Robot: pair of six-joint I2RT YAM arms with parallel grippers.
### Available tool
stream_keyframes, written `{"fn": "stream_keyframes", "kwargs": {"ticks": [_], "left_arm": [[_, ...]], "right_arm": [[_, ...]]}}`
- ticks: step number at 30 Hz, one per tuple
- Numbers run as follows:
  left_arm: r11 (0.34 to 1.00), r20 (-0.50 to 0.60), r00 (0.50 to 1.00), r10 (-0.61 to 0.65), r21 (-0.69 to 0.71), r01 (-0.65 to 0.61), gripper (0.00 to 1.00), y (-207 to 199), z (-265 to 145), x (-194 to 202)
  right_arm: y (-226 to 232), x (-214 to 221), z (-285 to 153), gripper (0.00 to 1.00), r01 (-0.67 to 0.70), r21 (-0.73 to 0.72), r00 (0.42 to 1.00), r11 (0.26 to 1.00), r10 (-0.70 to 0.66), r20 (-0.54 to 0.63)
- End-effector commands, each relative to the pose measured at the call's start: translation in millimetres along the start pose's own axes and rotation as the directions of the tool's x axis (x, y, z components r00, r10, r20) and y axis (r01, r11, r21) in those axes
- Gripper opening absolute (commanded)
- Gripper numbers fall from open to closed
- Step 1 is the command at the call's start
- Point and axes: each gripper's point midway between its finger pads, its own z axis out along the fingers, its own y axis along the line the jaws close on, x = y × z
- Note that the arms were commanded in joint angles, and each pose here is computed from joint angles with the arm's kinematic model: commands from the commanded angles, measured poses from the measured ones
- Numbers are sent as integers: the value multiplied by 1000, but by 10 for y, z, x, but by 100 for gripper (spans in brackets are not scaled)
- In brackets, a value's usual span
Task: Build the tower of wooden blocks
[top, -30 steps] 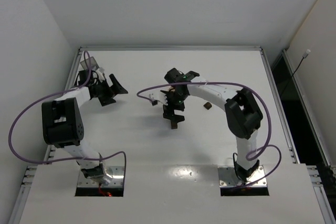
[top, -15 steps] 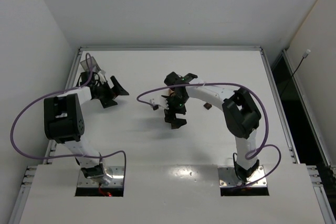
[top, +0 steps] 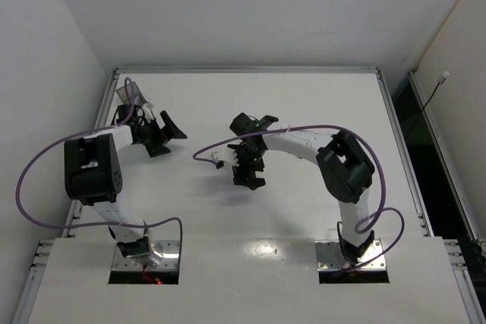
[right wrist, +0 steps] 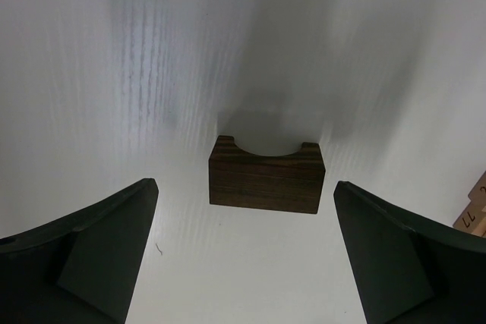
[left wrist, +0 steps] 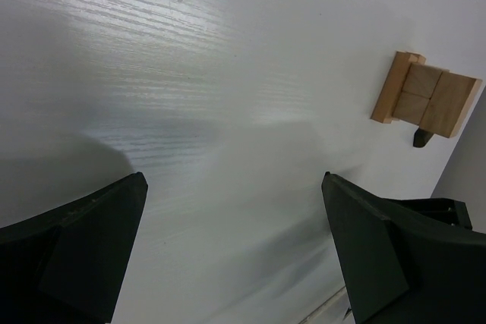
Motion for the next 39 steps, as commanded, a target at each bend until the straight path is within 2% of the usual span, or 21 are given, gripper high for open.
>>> {"fn": "stream_keyframes", "kwargs": {"ticks": [1, 17, 19, 20, 23, 24, 26, 29, 32, 34, 39], "left_arm": [[1000, 23, 1000, -5, 18, 4, 100, -14, -1, -116], [1000, 12, 1000, -19, 23, 19, 100, 7, 52, -118], [1000, 12, 1000, -19, 23, 19, 100, 7, 52, -118], [1000, 12, 1000, -19, 23, 19, 100, 7, 52, -118], [1000, 5, 1000, -25, 20, 24, 100, 28, 72, -102], [1000, 5, 1000, -25, 20, 24, 100, 28, 72, -102], [1000, 5, 1000, -25, 20, 24, 100, 28, 72, -102], [1000, 5, 1000, -25, 20, 24, 100, 28, 72, -102], [1000, 13, 1000, -18, 23, 18, 100, 21, 75, -123], [1000, 6, 1000, -24, 20, 23, 100, 41, 81, -89], [999, 13, 1000, -14, 37, 13, 100, -5, 48, -87]], "right_arm": [[-76, -72, -5, 100, -1, 38, 1000, 999, 0, 17], [-148, 44, 166, 100, -19, 42, 999, 999, 21, -32], [-144, 44, 166, 93, -28, 42, 999, 999, 30, -31], [-165, 59, 195, 85, -38, 50, 999, 998, 40, -37], [-211, 74, 188, 73, -45, 75, 998, 996, 48, -47], [-201, 93, 218, 65, -57, 69, 997, 996, 60, -52], [-214, 111, 233, 61, -55, 78, 997, 995, 59, -56], [-220, 174, 271, 47, -67, 87, 994, 994, 74, -78], [-252, 216, 254, 14, -75, 98, 993, 992, 83, -86], [-208, 247, 248, 0, -81, 82, 991, 993, 89, -99], [-65, 63, -221, 0, -91, 18, 995, 996, 92, -26]]}}
